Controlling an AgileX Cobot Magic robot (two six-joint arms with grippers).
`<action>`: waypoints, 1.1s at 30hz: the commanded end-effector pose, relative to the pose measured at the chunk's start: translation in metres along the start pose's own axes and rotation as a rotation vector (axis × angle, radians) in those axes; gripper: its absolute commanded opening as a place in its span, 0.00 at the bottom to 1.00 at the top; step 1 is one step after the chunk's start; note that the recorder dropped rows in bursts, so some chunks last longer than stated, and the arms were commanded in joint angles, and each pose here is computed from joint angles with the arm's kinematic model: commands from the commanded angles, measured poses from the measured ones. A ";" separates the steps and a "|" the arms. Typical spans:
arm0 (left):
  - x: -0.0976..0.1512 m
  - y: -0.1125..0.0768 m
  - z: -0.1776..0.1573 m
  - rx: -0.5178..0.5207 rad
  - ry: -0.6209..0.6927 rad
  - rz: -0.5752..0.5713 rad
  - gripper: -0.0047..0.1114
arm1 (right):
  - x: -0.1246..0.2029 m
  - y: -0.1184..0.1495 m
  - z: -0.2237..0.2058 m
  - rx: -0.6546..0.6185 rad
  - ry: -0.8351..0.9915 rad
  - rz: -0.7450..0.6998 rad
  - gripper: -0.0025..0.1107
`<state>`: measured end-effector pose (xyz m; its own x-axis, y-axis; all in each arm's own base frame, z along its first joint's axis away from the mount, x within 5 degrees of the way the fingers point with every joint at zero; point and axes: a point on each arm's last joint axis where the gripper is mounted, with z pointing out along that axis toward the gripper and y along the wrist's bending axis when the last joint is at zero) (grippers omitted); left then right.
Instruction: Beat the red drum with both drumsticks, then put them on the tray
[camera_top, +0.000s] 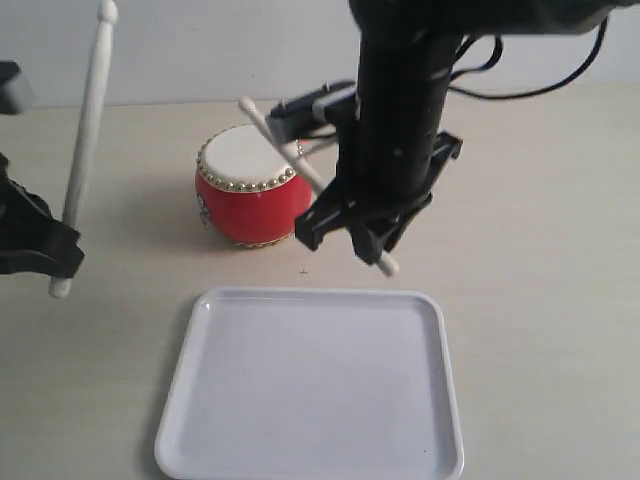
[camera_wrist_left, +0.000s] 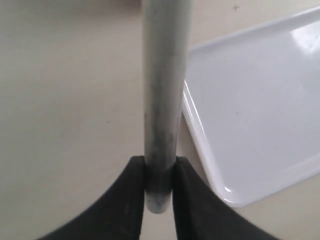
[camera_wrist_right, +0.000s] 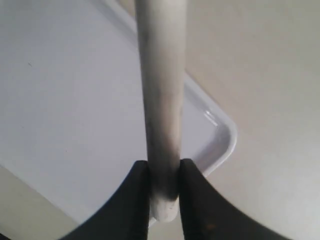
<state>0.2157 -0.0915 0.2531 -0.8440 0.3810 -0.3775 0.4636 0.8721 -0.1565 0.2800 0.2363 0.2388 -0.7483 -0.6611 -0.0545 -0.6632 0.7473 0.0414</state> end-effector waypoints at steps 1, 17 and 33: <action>-0.019 -0.001 0.050 0.030 0.153 0.020 0.04 | 0.020 0.000 -0.077 0.027 -0.216 -0.012 0.02; -0.049 0.002 0.090 0.120 0.472 0.060 0.04 | 0.040 0.001 -0.113 0.046 -0.322 -0.001 0.02; -0.007 0.015 -0.039 -0.037 -0.086 -0.060 0.04 | -0.012 -0.011 0.062 0.052 0.169 -0.021 0.02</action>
<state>0.2210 -0.0702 0.2823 -0.8567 0.3321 -0.3947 0.4150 0.8981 -0.1452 0.2944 0.2431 0.1773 -0.7337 -0.6691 0.1180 -0.6733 0.7393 0.0058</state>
